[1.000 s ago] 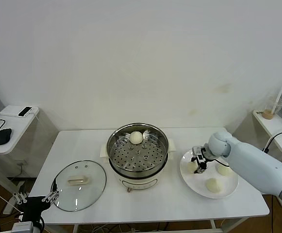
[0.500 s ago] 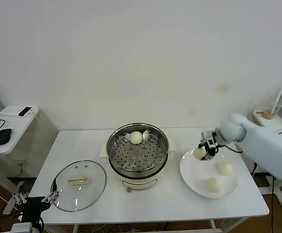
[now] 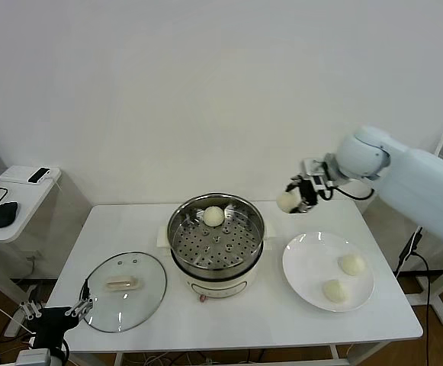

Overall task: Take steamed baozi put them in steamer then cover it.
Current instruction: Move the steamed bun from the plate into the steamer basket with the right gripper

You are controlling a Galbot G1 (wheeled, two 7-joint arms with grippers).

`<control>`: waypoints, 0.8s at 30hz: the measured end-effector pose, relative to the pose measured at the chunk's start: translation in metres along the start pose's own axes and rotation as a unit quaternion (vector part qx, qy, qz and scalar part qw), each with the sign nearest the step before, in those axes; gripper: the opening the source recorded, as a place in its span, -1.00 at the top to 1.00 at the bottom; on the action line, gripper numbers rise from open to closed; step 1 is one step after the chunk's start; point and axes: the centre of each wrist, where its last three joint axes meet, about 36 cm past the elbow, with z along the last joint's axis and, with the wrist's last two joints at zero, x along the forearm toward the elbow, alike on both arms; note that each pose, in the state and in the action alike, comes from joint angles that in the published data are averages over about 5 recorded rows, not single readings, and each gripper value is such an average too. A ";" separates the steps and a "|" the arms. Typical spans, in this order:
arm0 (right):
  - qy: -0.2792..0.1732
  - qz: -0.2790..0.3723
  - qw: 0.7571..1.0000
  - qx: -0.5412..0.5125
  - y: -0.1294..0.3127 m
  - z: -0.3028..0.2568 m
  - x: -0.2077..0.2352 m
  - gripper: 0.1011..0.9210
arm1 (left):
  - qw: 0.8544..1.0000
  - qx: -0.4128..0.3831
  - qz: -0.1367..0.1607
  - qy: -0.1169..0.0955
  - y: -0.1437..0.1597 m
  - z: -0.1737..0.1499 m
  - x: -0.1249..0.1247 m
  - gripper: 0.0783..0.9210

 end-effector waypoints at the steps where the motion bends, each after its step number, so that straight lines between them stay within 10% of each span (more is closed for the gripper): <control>1: -0.004 -0.002 1.000 0.001 -0.001 -0.008 -0.003 -0.20 | 1.000 0.000 0.000 0.000 0.000 0.000 0.000 -0.77; 24: -0.027 -0.069 0.997 -0.007 -0.003 -0.153 -0.129 -0.20 | 1.000 0.007 -0.015 -0.007 0.006 -0.003 -0.008 -0.77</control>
